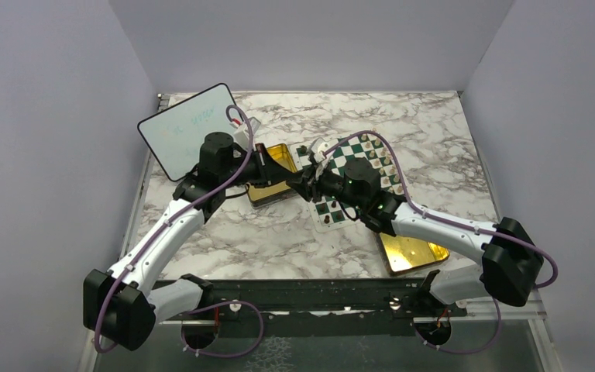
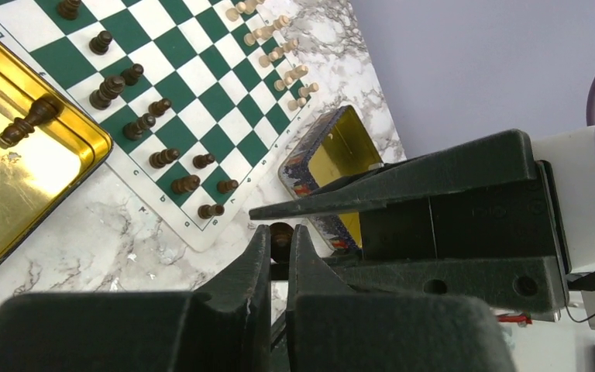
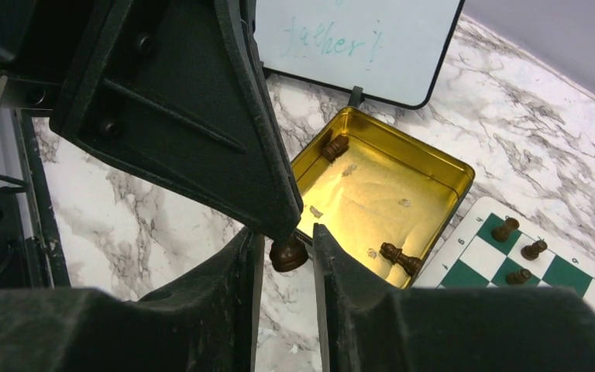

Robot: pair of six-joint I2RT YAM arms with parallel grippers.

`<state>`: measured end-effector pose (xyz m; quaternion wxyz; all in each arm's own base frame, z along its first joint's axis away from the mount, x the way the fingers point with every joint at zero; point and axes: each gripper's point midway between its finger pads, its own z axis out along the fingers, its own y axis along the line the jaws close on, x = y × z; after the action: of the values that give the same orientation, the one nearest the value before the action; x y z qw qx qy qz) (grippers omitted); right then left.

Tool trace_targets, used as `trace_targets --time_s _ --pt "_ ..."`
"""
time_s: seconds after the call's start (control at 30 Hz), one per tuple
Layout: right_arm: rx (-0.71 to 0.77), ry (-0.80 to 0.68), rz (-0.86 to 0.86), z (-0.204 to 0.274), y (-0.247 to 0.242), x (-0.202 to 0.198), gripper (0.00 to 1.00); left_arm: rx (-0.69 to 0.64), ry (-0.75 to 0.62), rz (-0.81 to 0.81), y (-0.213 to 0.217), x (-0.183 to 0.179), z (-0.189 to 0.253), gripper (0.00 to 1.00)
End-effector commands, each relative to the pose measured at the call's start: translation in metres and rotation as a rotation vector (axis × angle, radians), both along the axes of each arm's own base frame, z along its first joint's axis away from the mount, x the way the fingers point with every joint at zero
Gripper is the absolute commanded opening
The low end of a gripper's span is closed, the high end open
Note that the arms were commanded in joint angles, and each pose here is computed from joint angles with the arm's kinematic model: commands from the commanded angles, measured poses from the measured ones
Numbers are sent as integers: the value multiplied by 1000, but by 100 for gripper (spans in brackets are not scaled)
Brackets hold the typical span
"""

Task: Set up the chess pieces on the board
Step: Place the chess piece on the chessboard.

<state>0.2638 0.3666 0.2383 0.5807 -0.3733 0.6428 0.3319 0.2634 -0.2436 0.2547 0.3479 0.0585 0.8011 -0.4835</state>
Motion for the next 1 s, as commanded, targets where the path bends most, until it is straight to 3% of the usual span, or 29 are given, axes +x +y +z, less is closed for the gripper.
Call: trace_targets --time_s 0.0,0.17,0.3,0.43,0.73,0.97 --pt "29 60 -41 0 -9 -6 41 56 -29 19 -2 3 -8 0" --pt "-18 109 -79 -15 -31 -17 65 133 -72 64 1 13 -9 0" --pt "-56 188 -218 -30 -60 -14 71 201 -120 110 4 22 -8 0" --pt "-83 257 -349 -42 -88 -7 73 289 -160 145 3 32 -15 0" --pt "8 465 -638 -62 -187 45 74 490 -244 188 -27 48 -41 0" --pt "46 588 -836 -77 -247 68 74 540 -295 177 -68 51 -57 0"
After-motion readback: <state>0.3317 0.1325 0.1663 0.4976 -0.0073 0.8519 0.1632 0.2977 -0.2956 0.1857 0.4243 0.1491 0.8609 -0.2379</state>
